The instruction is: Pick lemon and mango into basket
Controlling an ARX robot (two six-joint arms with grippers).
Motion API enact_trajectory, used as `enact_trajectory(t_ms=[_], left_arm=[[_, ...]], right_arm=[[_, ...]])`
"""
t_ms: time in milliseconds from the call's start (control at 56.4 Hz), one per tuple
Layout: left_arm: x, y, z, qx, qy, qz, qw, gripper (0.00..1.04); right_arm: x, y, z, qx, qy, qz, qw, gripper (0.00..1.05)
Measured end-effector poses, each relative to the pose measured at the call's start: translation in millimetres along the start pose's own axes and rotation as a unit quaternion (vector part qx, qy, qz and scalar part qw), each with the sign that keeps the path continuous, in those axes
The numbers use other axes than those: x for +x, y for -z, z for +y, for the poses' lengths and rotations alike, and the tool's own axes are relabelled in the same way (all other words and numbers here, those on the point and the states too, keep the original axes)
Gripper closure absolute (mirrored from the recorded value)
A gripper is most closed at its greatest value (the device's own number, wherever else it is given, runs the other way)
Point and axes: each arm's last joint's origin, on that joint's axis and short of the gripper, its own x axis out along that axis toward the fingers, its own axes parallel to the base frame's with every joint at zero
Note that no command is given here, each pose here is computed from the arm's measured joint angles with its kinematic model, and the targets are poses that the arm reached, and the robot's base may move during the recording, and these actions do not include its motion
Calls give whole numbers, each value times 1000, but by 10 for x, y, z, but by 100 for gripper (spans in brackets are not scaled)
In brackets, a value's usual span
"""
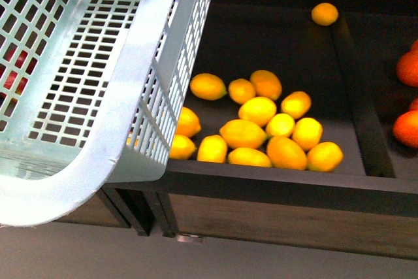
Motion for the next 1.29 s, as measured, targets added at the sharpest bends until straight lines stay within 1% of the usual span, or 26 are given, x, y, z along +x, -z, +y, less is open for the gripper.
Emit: enact_trajectory(t_ms=[1099, 1294], left_arm=[[-3, -1, 1, 0, 0, 1, 1000, 100], [1, -47, -5, 7, 2, -22, 1000, 100]], right_arm=[[1, 0, 1, 0, -3, 0, 1000, 9], [0, 0, 0, 0, -2, 0, 1000, 9]])
